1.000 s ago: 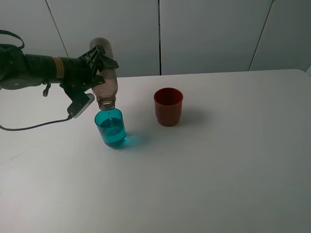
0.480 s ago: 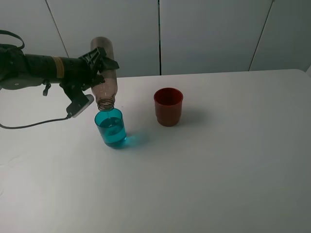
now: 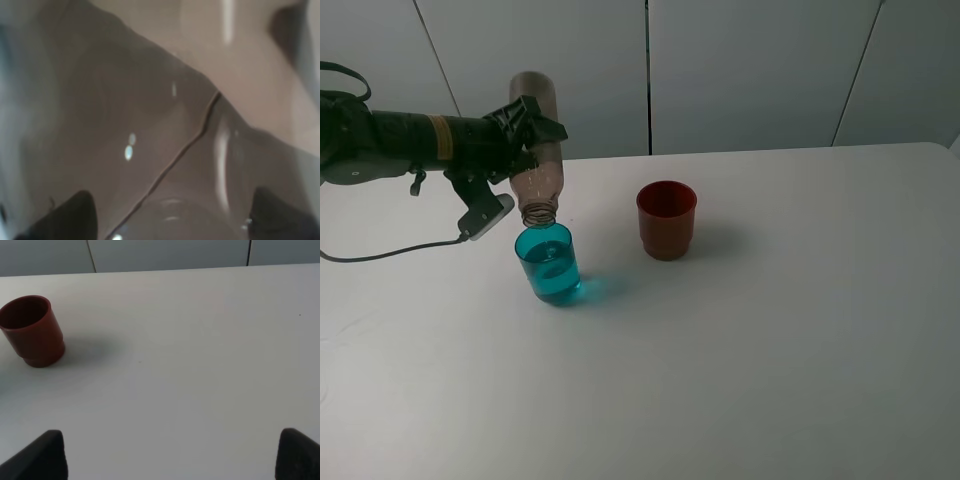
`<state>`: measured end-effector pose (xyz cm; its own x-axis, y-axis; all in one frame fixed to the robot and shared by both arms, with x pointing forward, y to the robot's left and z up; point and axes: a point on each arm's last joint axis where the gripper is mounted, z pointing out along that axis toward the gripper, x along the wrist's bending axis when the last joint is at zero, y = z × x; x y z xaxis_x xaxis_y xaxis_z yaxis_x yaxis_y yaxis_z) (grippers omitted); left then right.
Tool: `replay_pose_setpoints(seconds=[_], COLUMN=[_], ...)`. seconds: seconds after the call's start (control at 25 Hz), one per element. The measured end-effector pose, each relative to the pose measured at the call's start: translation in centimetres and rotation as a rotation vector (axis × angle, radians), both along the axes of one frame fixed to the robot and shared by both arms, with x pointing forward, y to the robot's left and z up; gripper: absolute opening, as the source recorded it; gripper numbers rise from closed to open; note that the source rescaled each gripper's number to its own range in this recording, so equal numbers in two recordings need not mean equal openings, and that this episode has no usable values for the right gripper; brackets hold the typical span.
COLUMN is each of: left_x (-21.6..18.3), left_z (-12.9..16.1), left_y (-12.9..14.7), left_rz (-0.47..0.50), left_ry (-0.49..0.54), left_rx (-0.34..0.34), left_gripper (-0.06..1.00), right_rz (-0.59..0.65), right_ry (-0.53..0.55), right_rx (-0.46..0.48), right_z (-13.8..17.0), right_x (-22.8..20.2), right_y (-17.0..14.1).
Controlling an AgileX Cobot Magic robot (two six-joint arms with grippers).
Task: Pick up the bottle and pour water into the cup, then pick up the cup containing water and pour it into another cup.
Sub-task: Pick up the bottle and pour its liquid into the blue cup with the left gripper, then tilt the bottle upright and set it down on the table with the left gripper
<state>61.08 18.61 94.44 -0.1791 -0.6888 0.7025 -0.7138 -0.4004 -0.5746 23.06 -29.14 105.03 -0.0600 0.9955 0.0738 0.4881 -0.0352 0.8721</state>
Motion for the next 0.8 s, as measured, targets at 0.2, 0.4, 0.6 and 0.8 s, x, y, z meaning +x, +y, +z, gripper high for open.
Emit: replay_pose_setpoints(seconds=[0.2, 0.4, 0.6, 0.8], left_x=[-0.07, -0.1, -0.25, -0.23], left_z=[0.87, 0.97, 0.97, 0.95], left_y=[-0.02, -0.1, -0.59, -0.56], left_rz=[-0.001, -0.002, -0.014, -0.01], left_ry=[-0.027, -0.03, -0.03, -0.028], left_rx=[-0.014, -0.017, -0.018, -0.017], left_gripper=[0.0, 0.0, 0.0, 0.0], right_rz=[0.0, 0.0, 0.0, 0.0], right_ry=[0.0, 0.0, 0.0, 0.0], right_rx=[0.0, 0.0, 0.0, 0.0], right_z=[0.0, 0.0, 0.0, 0.0], right_x=[0.0, 0.0, 0.0, 0.0], right_y=[0.0, 0.0, 0.0, 0.0])
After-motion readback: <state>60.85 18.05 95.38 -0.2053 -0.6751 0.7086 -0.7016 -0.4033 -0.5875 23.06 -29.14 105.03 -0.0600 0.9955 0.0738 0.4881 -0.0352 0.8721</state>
